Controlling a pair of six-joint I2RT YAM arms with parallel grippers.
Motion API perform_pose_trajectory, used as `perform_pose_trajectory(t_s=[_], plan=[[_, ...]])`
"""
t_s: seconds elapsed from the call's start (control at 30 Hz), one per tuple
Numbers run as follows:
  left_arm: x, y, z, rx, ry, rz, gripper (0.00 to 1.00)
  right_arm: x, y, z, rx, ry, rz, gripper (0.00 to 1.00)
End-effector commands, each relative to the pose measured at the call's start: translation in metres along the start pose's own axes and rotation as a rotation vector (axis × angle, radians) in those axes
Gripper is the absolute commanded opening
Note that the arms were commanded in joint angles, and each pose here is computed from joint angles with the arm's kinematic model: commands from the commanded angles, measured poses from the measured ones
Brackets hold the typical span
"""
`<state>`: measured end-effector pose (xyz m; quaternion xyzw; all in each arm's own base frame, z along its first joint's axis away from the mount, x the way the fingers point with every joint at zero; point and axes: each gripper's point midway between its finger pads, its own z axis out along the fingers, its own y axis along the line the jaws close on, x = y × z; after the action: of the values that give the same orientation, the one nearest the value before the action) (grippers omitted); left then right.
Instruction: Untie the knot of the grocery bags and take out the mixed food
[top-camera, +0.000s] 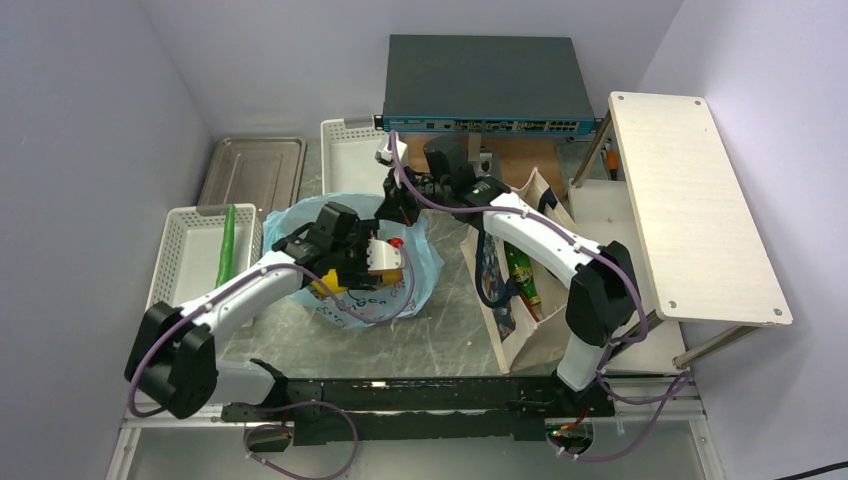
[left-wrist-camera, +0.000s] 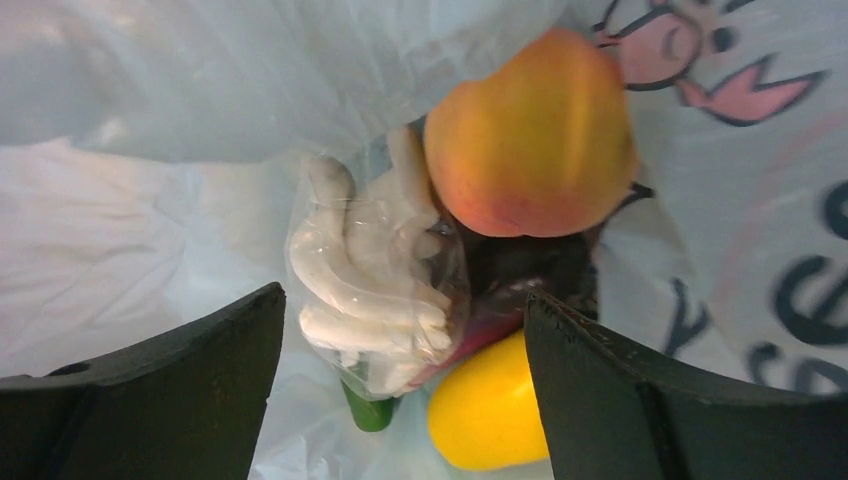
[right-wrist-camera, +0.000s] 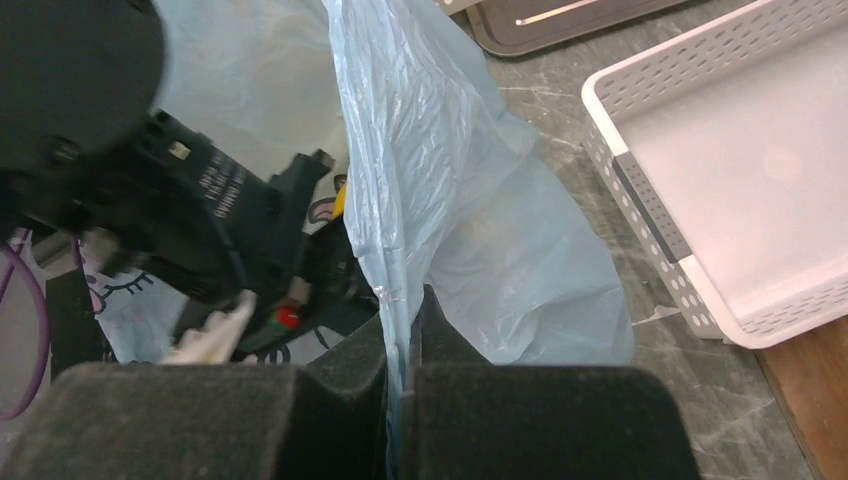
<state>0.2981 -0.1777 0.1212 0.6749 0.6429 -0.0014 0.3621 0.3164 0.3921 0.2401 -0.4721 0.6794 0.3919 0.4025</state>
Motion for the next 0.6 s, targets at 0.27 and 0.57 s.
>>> perform_pose_trajectory(t_s=[0.27,0.57], plan=[[0.042,0.048,0.029,-0.195,0.206,0.065,0.37,-0.012,-0.014,0.004,0.012,-0.02,-0.015,0.0],[-0.06,0.031,-0.069,-0.043,-0.205,-0.023,0.0,-0.008,-0.026,0.0,0.019,-0.021,0.004,0.0]])
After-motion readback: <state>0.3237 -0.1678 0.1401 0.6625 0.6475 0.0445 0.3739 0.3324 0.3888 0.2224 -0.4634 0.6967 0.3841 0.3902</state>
